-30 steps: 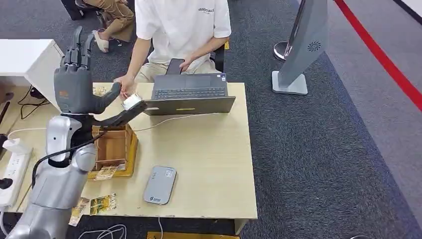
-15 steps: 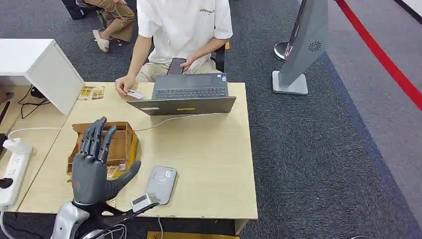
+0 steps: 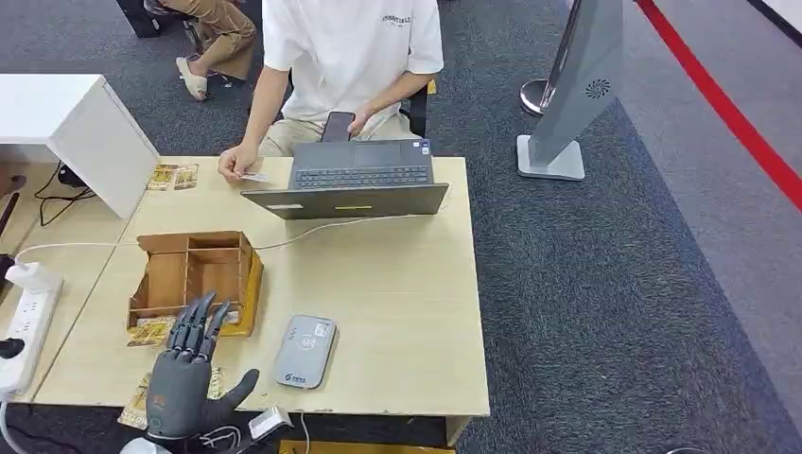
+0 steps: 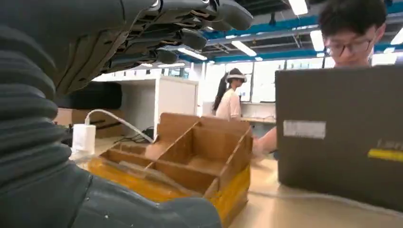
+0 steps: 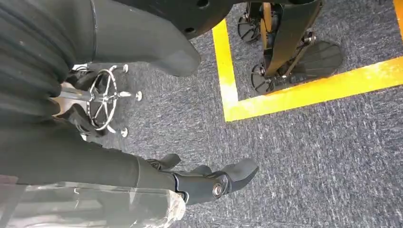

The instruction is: Pass the card to the sensor for recognition and then transmit it.

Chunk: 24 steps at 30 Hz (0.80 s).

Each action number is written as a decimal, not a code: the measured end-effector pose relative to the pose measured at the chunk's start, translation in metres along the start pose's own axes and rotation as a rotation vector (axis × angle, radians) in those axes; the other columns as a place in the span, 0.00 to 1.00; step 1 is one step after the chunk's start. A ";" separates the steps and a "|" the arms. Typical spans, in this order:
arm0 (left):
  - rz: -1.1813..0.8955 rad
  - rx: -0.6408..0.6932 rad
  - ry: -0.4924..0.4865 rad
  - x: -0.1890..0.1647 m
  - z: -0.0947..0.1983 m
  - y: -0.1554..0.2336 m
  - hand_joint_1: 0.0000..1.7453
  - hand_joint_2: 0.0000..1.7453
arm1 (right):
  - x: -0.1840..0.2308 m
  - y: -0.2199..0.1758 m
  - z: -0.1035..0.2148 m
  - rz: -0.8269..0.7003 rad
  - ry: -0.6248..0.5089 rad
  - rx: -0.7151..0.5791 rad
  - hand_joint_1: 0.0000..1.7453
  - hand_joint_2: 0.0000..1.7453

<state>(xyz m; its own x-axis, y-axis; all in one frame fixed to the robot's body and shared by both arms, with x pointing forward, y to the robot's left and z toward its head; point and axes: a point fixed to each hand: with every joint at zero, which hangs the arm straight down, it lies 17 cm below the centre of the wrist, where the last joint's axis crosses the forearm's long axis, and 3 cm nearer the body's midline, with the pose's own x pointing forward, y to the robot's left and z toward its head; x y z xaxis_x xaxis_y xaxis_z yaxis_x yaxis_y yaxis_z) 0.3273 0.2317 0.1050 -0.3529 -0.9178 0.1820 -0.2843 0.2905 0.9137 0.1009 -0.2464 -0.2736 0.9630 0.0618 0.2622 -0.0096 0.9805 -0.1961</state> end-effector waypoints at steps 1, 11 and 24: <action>-0.006 -0.018 0.009 -0.005 0.004 -0.006 0.00 1.00 | 0.000 0.000 0.000 0.003 -0.001 0.000 0.00 1.00; -0.131 -0.124 0.024 -0.047 0.035 -0.033 0.00 1.00 | 0.000 0.001 0.000 0.018 0.001 0.004 0.00 1.00; -0.241 -0.101 0.027 -0.080 0.041 -0.018 0.00 1.00 | 0.003 0.002 0.000 0.030 -0.003 0.010 0.00 1.00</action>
<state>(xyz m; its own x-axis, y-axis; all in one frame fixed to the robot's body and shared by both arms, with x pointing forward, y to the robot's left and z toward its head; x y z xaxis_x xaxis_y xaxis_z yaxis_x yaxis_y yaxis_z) 0.3241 0.3114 0.0586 -0.2618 -0.9644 -0.0374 -0.2667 0.0351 0.9631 0.1042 -0.2446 -0.2732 0.9614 0.0923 0.2592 -0.0415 0.9799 -0.1950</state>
